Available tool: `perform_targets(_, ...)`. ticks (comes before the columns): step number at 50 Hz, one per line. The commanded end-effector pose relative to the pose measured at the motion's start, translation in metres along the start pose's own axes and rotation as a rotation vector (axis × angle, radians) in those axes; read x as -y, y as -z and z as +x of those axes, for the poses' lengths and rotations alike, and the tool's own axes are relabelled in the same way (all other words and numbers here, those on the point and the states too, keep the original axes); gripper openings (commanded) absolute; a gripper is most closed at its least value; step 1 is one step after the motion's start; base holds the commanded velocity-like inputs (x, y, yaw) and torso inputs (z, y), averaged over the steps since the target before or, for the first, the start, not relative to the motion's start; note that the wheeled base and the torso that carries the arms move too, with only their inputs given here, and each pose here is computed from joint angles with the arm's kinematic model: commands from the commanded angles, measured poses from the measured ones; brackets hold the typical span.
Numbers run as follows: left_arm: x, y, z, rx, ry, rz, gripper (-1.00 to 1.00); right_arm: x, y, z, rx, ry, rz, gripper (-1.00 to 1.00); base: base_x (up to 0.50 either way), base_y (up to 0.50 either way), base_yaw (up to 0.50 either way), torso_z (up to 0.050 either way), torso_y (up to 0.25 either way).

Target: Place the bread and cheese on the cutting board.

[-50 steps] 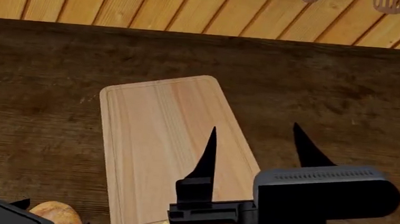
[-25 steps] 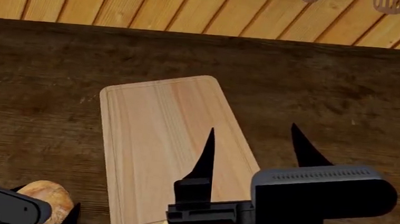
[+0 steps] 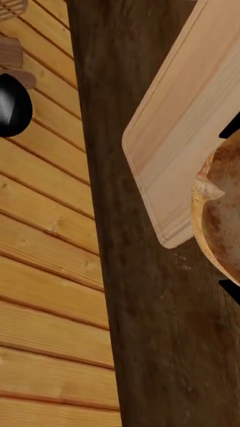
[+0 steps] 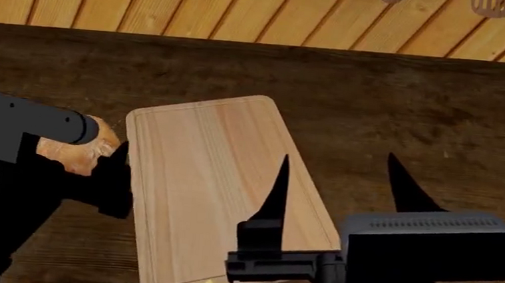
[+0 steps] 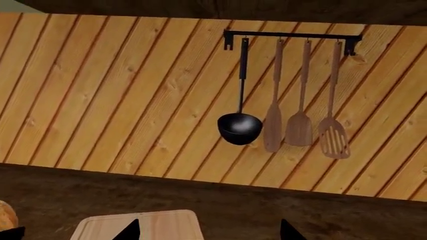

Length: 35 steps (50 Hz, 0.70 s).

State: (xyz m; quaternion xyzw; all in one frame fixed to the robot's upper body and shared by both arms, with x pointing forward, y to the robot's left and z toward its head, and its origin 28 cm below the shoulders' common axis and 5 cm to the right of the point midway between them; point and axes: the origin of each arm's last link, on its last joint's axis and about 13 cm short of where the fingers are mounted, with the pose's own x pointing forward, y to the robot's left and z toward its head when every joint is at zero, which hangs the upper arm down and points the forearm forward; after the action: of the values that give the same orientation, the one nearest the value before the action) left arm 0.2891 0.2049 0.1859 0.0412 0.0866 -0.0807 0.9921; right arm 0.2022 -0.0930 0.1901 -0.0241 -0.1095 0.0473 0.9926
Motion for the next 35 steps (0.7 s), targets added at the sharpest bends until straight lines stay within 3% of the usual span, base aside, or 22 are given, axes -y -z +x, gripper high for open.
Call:
perform_targets(1, 0.008, -0.046, 0.036, 0.014, 0.023, -0.013, -1.00, 0.003, -0.001, 0.000, 0.006, 0.008, 0.011, 1.00, 0.00, 0.00, 0.00, 0.000, 0.000)
perform_targets(10, 0.014, -0.060, 0.087, -0.018, 0.022, -0.011, -1.00, 0.003, 0.002, 0.002, 0.000, 0.002, 0.012, 1.00, 0.00, 0.00, 0.00, 0.000, 0.000)
perform_targets(19, 0.020, -0.041, 0.115, -0.075, 0.012, -0.031, -1.00, 0.004, 0.001, 0.002, 0.008, 0.002, 0.018, 1.00, 0.00, 0.00, 0.00, 0.000, 0.000)
perform_targets(35, 0.032, -0.016, 0.116, -0.111, 0.050, -0.037, -1.00, 0.004, -0.001, 0.001, 0.009, -0.003, 0.016, 1.00, 0.00, 0.00, 0.00, 0.000, 0.000)
